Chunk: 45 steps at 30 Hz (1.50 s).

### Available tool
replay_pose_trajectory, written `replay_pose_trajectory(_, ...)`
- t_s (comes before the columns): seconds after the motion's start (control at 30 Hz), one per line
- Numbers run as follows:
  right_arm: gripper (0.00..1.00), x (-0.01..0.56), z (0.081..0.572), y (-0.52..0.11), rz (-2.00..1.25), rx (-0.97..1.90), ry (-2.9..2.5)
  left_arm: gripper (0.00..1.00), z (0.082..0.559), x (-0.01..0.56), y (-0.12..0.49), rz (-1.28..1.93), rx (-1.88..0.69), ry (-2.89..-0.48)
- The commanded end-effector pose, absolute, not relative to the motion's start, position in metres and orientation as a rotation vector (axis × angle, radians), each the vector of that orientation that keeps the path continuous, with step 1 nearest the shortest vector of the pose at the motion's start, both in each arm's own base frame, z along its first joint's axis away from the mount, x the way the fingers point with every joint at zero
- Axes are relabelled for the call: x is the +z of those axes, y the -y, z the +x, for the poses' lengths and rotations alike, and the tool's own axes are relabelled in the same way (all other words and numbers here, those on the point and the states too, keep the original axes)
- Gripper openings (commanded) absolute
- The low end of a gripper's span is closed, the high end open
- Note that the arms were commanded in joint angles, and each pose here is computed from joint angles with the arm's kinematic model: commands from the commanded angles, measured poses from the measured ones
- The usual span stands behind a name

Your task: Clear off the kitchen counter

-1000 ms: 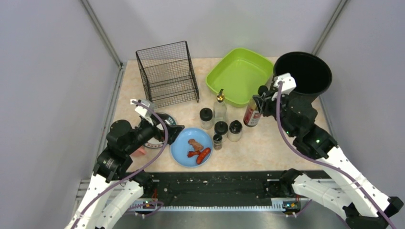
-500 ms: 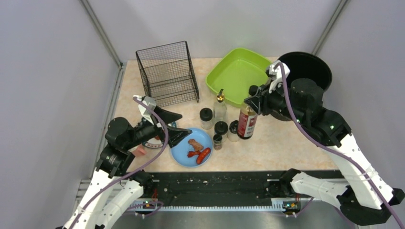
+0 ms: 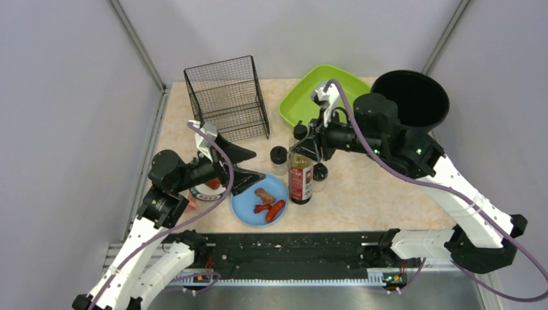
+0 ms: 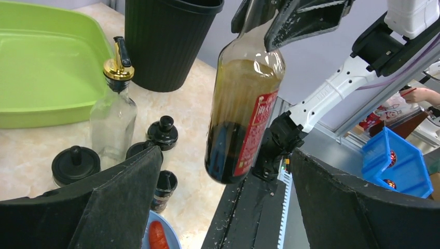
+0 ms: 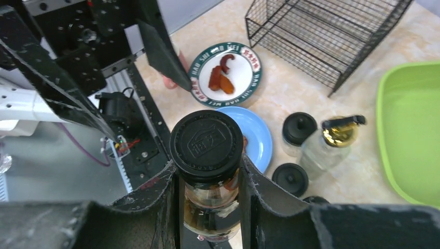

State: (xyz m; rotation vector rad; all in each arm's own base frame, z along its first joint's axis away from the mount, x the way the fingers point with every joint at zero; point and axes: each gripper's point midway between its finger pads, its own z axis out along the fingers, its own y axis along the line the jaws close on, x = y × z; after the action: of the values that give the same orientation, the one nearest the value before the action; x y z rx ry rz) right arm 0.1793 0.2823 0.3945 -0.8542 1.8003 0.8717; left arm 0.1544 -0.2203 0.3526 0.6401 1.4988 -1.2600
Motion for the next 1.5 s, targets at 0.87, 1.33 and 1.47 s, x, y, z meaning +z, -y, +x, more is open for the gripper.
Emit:
replay_pose_trajectory(0.87,0.00,0.497,0.148,-0.380,-0.933,1.417,-1.413,0.99,0.156,0.387,0.230,0.704,-1.308,-1.298)
replay_pose_trajectory(1.33,0.00,0.497,0.149,-0.392,-0.955,1.434,-1.401,0.88,0.163,0.381,0.237,0.711,-1.336,-1.327)
replay_pose_trajectory(1.47,0.00,0.493,0.150,-0.391,-0.958,1.424,-1.407,0.72,0.163,0.382,0.238,0.720,-1.342,-1.326)
